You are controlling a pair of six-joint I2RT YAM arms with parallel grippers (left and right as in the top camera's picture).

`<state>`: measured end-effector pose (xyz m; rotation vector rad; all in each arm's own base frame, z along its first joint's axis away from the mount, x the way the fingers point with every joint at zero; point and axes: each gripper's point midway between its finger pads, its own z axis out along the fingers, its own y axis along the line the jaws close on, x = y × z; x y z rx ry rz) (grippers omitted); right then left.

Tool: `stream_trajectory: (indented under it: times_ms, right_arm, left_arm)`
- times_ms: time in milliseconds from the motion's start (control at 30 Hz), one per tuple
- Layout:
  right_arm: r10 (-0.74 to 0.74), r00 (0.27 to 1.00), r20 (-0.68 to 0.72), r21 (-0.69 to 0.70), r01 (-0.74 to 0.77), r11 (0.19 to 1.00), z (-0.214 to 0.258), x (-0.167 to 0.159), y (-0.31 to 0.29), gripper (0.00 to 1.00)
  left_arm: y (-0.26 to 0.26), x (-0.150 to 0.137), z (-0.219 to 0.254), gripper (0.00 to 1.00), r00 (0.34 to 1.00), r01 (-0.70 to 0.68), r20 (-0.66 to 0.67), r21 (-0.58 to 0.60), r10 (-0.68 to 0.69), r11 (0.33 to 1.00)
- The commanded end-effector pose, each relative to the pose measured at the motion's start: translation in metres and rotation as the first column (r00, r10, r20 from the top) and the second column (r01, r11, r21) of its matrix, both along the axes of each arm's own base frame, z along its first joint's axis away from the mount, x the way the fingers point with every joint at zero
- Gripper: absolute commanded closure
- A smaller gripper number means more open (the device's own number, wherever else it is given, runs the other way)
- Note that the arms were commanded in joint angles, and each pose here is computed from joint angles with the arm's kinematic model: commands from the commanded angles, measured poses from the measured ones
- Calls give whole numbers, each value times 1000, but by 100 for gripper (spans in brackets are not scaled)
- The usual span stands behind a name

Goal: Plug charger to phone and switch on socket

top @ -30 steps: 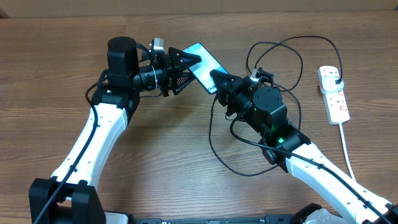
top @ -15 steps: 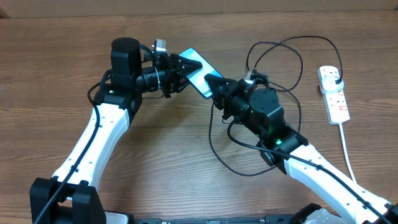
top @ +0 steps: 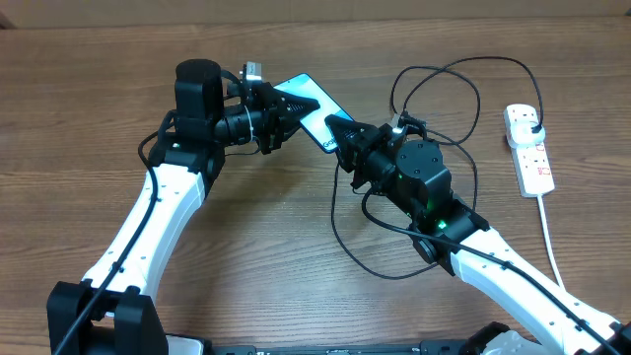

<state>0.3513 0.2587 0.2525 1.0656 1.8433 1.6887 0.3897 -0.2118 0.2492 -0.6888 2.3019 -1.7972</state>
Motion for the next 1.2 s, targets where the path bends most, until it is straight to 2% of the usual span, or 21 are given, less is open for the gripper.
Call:
stream_trajectory:
  times_ms: [0,67,133,233,367,467,633,767,867,967,1067,1167]
  right_arm:
    - [25,996,84,-27,-23,999,20,-2,3,93]
    - [25,996,84,-28,-23,999,20,-2,3,88]
    - [25,996,84,-28,-23,999,20,-2,3,76]
    - [24,996,84,-28,-21,999,20,-1,3,65]
    - [19,997,69,-39,-17,999,15,-1,2,54]
    - [22,998,56,-84,-18,996,6,-2,0,50]
    - [87,992,92,-290,-57,955,-18,-7,-3,41]
    - [178,979,101,-485,-108,868,-44,-15,-8,22]
    - [232,969,83,-580,-142,802,-60,-21,-13,20]
    - [321,946,54,-701,-193,686,-80,-30,-19,20]
    - [378,926,24,-764,-227,604,-93,-38,-24,27]
    - [401,916,-14,-778,-261,571,-99,-44,-26,32]
  left_arm:
    - [1,2,0,96,999,-13,49,35,11,999]
    - [1,3,0,96,999,-16,41,31,15,999]
    - [1,3,0,96,999,-18,40,30,16,999]
    - [4,4,0,96,999,-23,41,31,21,999]
    - [18,9,1,96,997,-34,69,35,32,999]
    - [34,12,4,96,994,-33,107,34,29,999]
    - [69,14,12,96,986,-19,166,7,17,1000]
    - [97,12,19,96,982,-16,190,-28,21,999]
    - [112,11,23,96,981,-19,191,-50,28,999]
    - [117,8,25,96,984,-14,178,-72,26,997]
    - [116,6,26,96,989,-6,145,-96,20,995]
    - [116,6,27,96,992,-8,125,-107,22,994]
